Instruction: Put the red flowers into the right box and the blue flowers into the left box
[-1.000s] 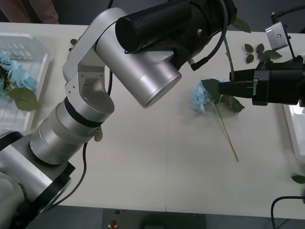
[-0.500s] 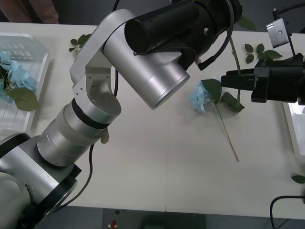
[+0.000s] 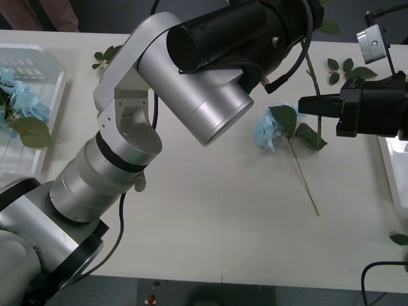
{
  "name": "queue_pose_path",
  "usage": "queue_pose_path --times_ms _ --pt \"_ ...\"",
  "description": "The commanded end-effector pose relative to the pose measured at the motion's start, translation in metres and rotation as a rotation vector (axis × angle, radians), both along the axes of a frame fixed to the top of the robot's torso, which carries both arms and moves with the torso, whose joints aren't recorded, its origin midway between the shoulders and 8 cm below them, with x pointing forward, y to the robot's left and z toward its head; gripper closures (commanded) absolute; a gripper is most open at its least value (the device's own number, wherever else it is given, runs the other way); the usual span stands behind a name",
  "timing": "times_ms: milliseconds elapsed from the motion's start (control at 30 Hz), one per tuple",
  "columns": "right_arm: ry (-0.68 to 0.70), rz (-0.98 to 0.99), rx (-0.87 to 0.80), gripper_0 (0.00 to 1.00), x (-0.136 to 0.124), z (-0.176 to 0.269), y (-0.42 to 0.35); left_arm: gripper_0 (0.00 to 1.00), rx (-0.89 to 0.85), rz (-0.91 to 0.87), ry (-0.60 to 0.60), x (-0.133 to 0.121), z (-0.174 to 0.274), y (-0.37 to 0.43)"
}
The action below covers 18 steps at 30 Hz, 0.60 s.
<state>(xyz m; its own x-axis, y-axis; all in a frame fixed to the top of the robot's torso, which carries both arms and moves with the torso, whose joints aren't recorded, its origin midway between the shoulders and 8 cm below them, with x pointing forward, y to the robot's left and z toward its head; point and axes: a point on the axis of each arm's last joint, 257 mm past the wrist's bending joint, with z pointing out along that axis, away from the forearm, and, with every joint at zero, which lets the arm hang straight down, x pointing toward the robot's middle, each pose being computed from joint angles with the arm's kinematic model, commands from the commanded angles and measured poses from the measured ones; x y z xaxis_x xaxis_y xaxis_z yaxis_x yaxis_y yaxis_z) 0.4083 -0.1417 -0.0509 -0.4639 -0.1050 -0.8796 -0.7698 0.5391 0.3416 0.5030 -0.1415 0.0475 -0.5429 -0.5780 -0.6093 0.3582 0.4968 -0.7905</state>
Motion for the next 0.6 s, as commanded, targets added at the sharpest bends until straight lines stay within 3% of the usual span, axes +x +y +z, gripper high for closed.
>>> queue_pose_path --times_ms 33,67,133,600 --pt "-0.012 0.028 0.020 1.00 -0.008 0.015 0.014 0.18 -0.026 0.006 -0.051 -0.003 0.027 -0.002" --pt "-0.012 0.027 0.022 1.00 -0.008 0.015 0.014 0.08 -0.026 0.006 -0.051 -0.003 0.027 -0.002" --pt "-0.012 0.023 0.022 1.00 -0.007 0.016 0.013 0.00 -0.025 0.008 -0.053 -0.003 0.027 -0.001" --pt "-0.001 -0.027 -0.010 1.00 -0.005 0.016 -0.012 0.00 -0.018 0.002 -0.091 0.000 0.044 0.026"
